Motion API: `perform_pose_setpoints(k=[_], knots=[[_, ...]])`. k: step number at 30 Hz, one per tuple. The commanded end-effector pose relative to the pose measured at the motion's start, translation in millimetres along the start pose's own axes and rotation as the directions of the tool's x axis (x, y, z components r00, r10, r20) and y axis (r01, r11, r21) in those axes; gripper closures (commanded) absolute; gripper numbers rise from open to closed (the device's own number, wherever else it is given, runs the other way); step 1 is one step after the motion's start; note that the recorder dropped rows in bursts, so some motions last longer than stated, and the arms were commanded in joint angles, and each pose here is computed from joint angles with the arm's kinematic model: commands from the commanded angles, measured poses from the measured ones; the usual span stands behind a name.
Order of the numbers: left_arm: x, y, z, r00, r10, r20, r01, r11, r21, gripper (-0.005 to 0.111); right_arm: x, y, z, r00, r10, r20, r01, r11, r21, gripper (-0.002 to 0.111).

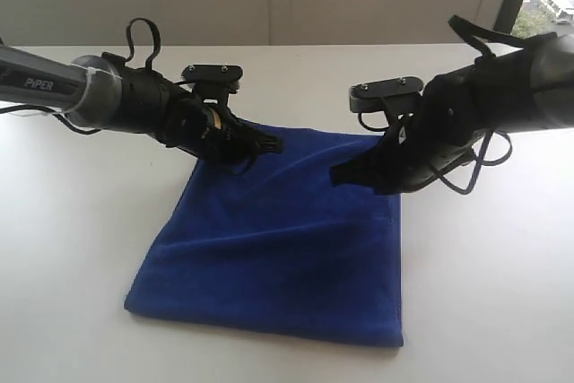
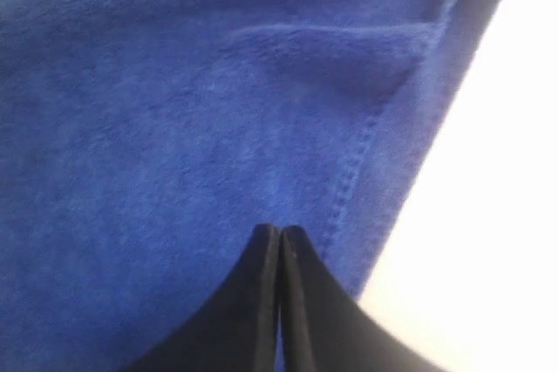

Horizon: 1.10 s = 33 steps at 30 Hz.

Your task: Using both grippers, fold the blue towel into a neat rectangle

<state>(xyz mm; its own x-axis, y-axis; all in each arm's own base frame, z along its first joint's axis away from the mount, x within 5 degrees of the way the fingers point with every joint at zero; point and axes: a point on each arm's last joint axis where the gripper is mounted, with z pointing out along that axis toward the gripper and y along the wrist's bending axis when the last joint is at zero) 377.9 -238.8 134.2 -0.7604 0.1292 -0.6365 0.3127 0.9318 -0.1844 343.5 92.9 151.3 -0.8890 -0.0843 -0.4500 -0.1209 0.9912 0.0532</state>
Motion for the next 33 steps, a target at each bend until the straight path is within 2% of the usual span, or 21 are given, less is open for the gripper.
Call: perform_pose_setpoints(k=[1,8,11,18,24,31,33], knots=[[7,1.0,6,0.999,0.014,-0.029,-0.014,1.000,-0.008,0.104,-2,-16,14,0.999,0.040,0.014,-0.040,0.999,0.018,0.108],[9,6.6,7,0.998,0.031,-0.059,-0.033,0.999,-0.026,0.104,-4,-31,35,0.997,0.069,-0.016,-0.069,0.997,0.043,0.108],[8,22.4,7,0.996,-0.024,-0.088,0.018,0.998,-0.064,0.104,-12,-38,38,0.998,0.066,-0.011,-0.065,0.996,0.055,0.108],[2,47.9,6,0.981,-0.180,-0.067,0.172,0.979,-0.109,0.104,-20,-41,41,1.000,0.023,-0.016,-0.022,0.998,0.061,0.108],[-5,47.8,-1,0.980,-0.199,-0.033,0.195,0.976,-0.098,0.104,-34,-40,34,1.000,0.016,0.007,-0.016,0.998,0.062,0.108],[-27,41.0,-20,0.978,-0.191,0.086,0.195,0.980,-0.035,0.104,-47,-36,7,0.999,0.015,0.041,-0.018,0.998,0.057,0.108],[-29,40.2,-22,0.969,-0.224,0.105,0.228,0.974,-0.021,0.104,-44,-30,1,1.000,-0.008,0.005,0.007,0.999,0.037,0.108]])
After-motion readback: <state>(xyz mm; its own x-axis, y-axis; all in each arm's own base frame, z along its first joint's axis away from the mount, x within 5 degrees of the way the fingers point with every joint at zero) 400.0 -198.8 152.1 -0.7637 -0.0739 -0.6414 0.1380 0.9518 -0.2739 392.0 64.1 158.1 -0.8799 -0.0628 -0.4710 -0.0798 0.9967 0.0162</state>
